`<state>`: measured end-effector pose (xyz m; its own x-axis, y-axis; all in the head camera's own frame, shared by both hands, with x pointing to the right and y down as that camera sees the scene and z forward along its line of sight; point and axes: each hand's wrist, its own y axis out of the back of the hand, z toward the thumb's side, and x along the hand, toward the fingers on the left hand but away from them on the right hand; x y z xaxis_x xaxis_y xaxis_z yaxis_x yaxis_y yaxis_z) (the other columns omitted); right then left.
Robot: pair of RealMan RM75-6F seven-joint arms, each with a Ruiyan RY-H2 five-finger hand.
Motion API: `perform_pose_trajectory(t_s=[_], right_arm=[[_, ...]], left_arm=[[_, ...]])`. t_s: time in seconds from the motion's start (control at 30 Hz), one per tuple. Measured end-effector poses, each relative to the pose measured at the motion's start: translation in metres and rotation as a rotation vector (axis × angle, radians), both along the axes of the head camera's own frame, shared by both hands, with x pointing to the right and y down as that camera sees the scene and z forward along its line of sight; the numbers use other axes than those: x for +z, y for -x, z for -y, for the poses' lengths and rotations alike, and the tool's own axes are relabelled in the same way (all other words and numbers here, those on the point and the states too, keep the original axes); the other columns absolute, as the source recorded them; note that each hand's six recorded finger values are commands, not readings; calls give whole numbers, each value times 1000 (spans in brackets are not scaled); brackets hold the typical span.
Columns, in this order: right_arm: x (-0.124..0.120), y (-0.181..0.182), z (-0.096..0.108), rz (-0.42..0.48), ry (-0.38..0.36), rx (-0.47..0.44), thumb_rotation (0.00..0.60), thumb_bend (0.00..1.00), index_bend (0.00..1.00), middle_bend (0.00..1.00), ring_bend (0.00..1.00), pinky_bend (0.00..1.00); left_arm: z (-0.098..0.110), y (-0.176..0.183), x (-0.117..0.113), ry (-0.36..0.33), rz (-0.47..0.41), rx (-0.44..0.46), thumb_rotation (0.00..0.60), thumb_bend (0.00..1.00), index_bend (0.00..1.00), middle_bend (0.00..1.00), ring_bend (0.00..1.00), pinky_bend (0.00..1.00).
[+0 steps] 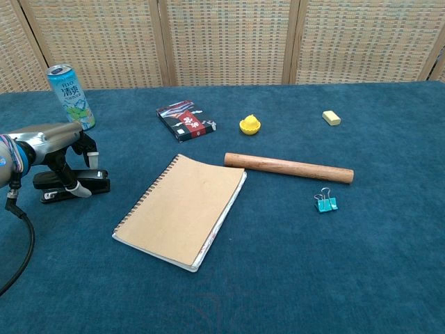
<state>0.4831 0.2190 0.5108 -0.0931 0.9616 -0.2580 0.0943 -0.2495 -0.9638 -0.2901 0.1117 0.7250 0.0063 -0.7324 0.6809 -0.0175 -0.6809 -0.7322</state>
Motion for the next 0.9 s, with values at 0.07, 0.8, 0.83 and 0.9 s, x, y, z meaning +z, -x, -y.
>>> perform_pose_trajectory(t_s=[0.07,0.8,0.83,0.9], right_arm=[[0,0,0,3,2,1,600,0,0,0,0,0],[-2,-1,0,13,3,16,600,0,0,0,0,0],[-2,-2,0,14,2,17,600,0,0,0,0,0],[-2,-2,0,14,1,18,600,0,0,0,0,0]], left_arm=[[1,1,2,-3,7,-7,600,208,596,462,339,493],[9,-17,-43,-134,-38,134,600,419,689,541,428,596],[8,-23,-50,-151,-42,173,600,419,689,540,427,595],[6,-31,-59,-177,-49,234,600,418,689,536,427,592]])
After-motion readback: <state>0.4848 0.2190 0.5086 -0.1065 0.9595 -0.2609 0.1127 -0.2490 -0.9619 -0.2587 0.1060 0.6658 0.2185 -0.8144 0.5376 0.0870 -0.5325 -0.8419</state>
